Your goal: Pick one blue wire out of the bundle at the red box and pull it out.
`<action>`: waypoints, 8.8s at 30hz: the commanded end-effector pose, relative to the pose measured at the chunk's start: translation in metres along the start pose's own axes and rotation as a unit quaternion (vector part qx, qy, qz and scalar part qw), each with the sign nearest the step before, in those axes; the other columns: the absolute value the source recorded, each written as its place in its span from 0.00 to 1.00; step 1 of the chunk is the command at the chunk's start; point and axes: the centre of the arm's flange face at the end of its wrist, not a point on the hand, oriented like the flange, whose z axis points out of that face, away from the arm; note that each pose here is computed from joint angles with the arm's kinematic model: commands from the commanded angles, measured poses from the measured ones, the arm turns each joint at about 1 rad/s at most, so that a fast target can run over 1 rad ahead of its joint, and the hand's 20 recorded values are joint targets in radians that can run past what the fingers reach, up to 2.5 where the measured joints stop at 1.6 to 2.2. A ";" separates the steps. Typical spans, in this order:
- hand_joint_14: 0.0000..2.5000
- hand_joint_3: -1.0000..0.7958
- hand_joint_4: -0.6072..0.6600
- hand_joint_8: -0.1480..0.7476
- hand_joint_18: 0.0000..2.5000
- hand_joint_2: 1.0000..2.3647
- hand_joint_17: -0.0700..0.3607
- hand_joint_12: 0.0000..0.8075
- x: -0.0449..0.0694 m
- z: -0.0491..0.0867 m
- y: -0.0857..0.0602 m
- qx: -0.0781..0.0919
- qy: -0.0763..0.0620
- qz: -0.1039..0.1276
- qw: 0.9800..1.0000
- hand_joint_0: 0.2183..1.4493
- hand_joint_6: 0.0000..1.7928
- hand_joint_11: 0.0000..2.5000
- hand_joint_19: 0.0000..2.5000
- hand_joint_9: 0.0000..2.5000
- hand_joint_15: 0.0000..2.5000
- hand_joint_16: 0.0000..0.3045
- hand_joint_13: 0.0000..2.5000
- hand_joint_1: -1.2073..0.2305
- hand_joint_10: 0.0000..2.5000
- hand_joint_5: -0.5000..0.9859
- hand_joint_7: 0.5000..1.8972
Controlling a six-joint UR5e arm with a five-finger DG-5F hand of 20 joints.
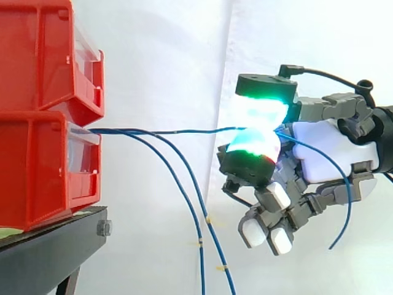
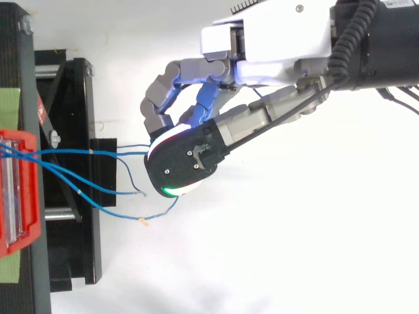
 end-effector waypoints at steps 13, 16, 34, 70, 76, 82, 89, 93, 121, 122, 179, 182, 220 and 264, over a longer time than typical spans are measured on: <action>0.01 0.28 0.60 0.53 0.26 0.00 0.46 0.53 -0.003 -0.001 0.000 0.000 -0.001 0.000 1.000 0.24 0.50 0.25 0.22 0.36 0.19 0.19 0.29 0.32 0.01 0.24 0.43; 0.01 0.28 0.60 0.54 0.25 0.00 0.47 0.53 -0.003 -0.001 0.000 0.000 -0.001 -0.001 1.000 0.23 0.50 0.25 0.23 0.37 0.20 0.19 0.29 0.47 0.01 0.24 0.45; 0.01 0.41 0.59 0.53 0.25 0.01 0.45 0.51 -0.002 0.000 0.000 -0.001 0.000 -0.004 1.000 0.31 0.50 0.26 0.22 0.37 0.20 0.18 0.29 0.27 0.01 0.25 0.49; 0.01 0.43 0.61 0.54 0.25 0.01 0.45 0.52 -0.003 0.000 0.000 -0.001 -0.002 -0.012 1.000 0.30 0.50 0.26 0.23 0.38 0.21 0.18 0.29 0.30 0.01 0.26 0.53; 0.01 0.36 0.59 0.51 0.25 0.01 0.44 0.51 -0.003 -0.001 0.000 -0.001 -0.002 -0.012 1.000 0.32 0.50 0.25 0.22 0.36 0.20 0.18 0.28 0.26 0.01 0.25 0.51; 0.01 0.32 0.60 0.51 0.24 0.00 0.44 0.51 -0.004 0.002 0.005 -0.010 -0.003 -0.018 1.000 0.32 0.50 0.25 0.23 0.36 0.20 0.18 0.28 0.27 0.01 0.25 0.51; 0.01 0.34 0.58 0.52 0.24 0.01 0.44 0.51 -0.013 0.004 0.025 -0.026 -0.013 -0.095 0.995 0.33 0.50 0.25 0.22 0.36 0.20 0.18 0.28 0.27 0.01 0.25 0.51; 0.01 0.34 0.58 0.52 0.24 0.01 0.44 0.51 -0.014 0.005 0.033 -0.032 -0.017 -0.134 0.990 0.33 0.50 0.25 0.22 0.35 0.20 0.18 0.28 0.26 0.01 0.25 0.51; 0.01 0.36 0.53 0.52 0.25 0.01 0.44 0.51 -0.022 0.003 0.034 -0.026 -0.037 -0.237 0.970 0.36 0.50 0.25 0.21 0.35 0.19 0.18 0.28 0.23 0.01 0.25 0.51; 0.01 0.36 0.53 0.52 0.25 0.01 0.44 0.51 -0.023 0.003 0.035 -0.026 -0.038 -0.240 0.970 0.36 0.50 0.25 0.21 0.35 0.19 0.18 0.28 0.23 0.01 0.25 0.51; 0.01 0.34 0.57 0.52 0.25 0.01 0.45 0.52 -0.029 -0.015 0.039 0.044 -0.090 -0.241 0.965 0.33 0.50 0.25 0.23 0.35 0.20 0.18 0.28 0.27 0.01 0.24 0.47; 0.01 0.33 0.58 0.52 0.25 0.01 0.45 0.52 -0.030 -0.015 0.041 0.041 -0.090 -0.233 0.967 0.30 0.50 0.25 0.23 0.35 0.20 0.18 0.28 0.31 0.01 0.24 0.45; 0.01 0.31 0.59 0.55 0.23 0.00 0.49 0.56 -0.028 -0.016 0.040 0.049 -0.087 -0.216 0.971 0.23 0.47 0.24 0.25 0.35 0.20 0.20 0.27 0.51 0.01 0.24 0.44; 0.01 0.28 0.64 0.57 0.23 0.00 0.53 0.59 -0.027 -0.017 0.041 0.050 -0.087 -0.211 0.972 0.17 0.47 0.24 0.23 0.33 0.21 0.23 0.27 0.35 0.01 0.23 0.39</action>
